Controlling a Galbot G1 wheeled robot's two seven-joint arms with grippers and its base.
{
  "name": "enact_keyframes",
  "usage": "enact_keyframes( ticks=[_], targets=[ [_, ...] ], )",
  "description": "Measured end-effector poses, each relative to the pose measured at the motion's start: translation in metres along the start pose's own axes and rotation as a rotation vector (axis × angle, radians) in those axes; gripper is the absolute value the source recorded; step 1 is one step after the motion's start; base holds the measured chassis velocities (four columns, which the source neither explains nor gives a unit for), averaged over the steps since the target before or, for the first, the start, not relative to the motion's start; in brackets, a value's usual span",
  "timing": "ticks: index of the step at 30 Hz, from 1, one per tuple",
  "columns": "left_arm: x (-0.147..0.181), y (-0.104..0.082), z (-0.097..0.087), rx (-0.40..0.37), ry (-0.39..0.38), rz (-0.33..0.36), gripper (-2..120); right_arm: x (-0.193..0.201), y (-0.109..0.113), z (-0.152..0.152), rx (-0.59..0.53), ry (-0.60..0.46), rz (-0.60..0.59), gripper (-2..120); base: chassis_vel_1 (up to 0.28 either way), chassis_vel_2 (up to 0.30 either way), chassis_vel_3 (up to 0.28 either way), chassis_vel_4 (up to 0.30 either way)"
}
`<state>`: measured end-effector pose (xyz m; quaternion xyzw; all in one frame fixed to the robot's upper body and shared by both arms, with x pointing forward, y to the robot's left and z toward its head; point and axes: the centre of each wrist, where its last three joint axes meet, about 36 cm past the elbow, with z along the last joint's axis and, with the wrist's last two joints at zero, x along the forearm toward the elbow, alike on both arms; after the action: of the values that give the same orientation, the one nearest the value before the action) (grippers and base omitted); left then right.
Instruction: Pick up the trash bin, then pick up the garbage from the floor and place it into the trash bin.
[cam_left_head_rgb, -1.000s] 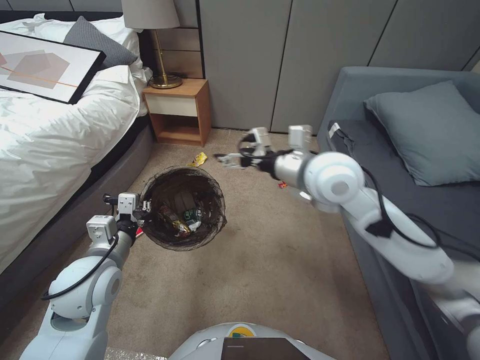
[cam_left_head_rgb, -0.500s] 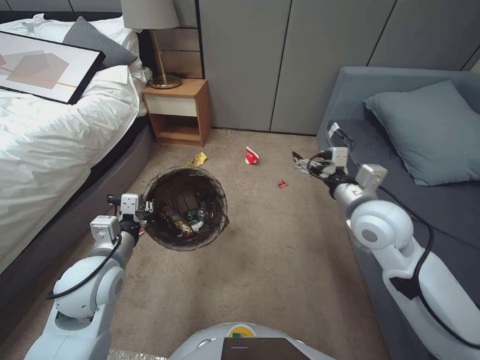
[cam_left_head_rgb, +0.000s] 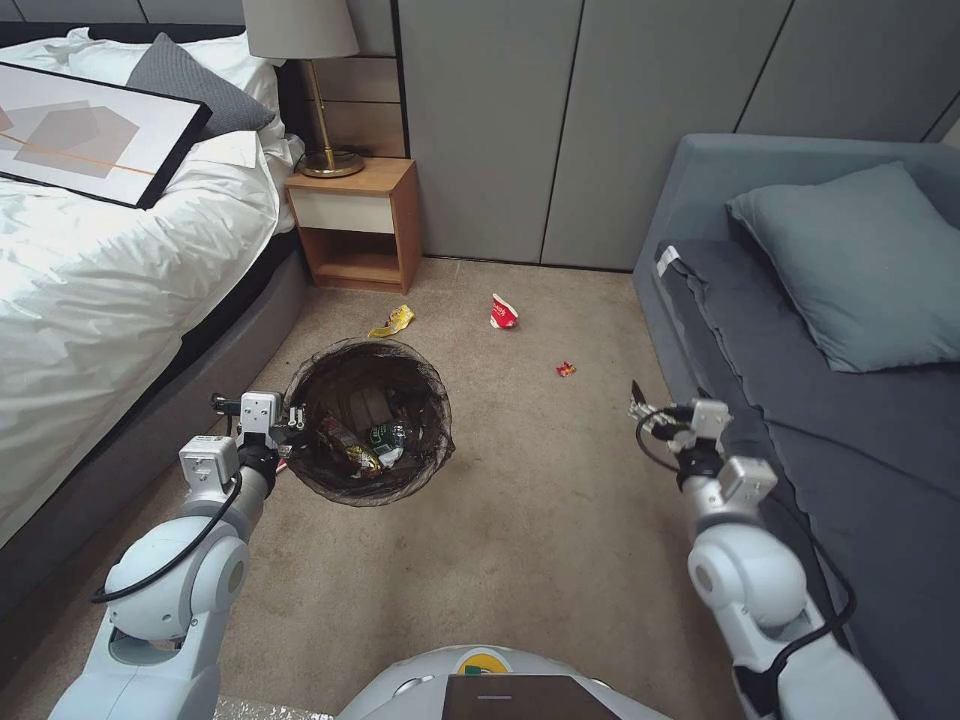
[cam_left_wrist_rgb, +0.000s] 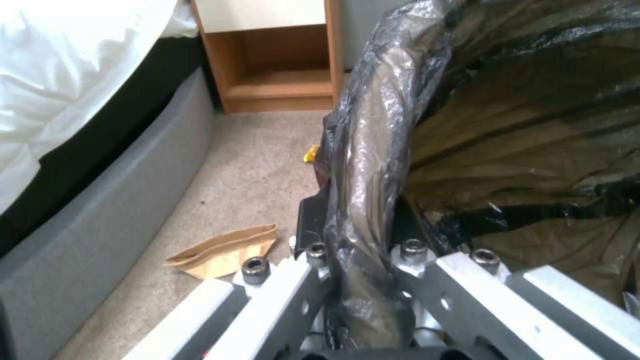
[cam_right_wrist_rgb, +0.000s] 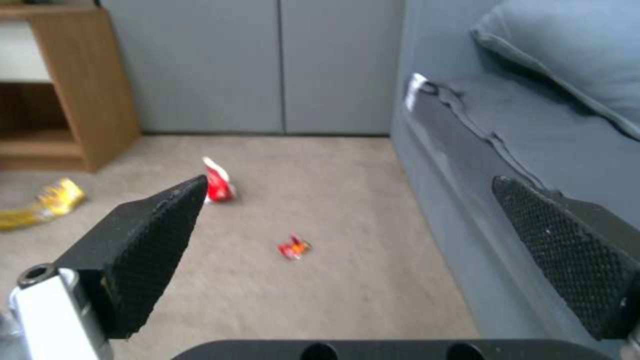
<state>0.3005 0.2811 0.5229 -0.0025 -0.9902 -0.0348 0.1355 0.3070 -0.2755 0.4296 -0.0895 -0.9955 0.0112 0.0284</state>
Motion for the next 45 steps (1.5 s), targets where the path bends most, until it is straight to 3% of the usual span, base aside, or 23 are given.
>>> enact_keyframes(
  ticks=[13,45],
  targets=[
    [0.003,-0.004,0.007,0.016,0.017,-0.001,0,0.023,0.008,0.043,0.053,-0.063,0.027,100,0.0,0.0,0.0,0.0],
    [0.005,-0.005,0.006,0.014,0.01,-0.008,0,0.003,0.017,0.037,0.022,-0.064,0.0,100,-0.033,0.035,0.035,-0.033]
  ],
)
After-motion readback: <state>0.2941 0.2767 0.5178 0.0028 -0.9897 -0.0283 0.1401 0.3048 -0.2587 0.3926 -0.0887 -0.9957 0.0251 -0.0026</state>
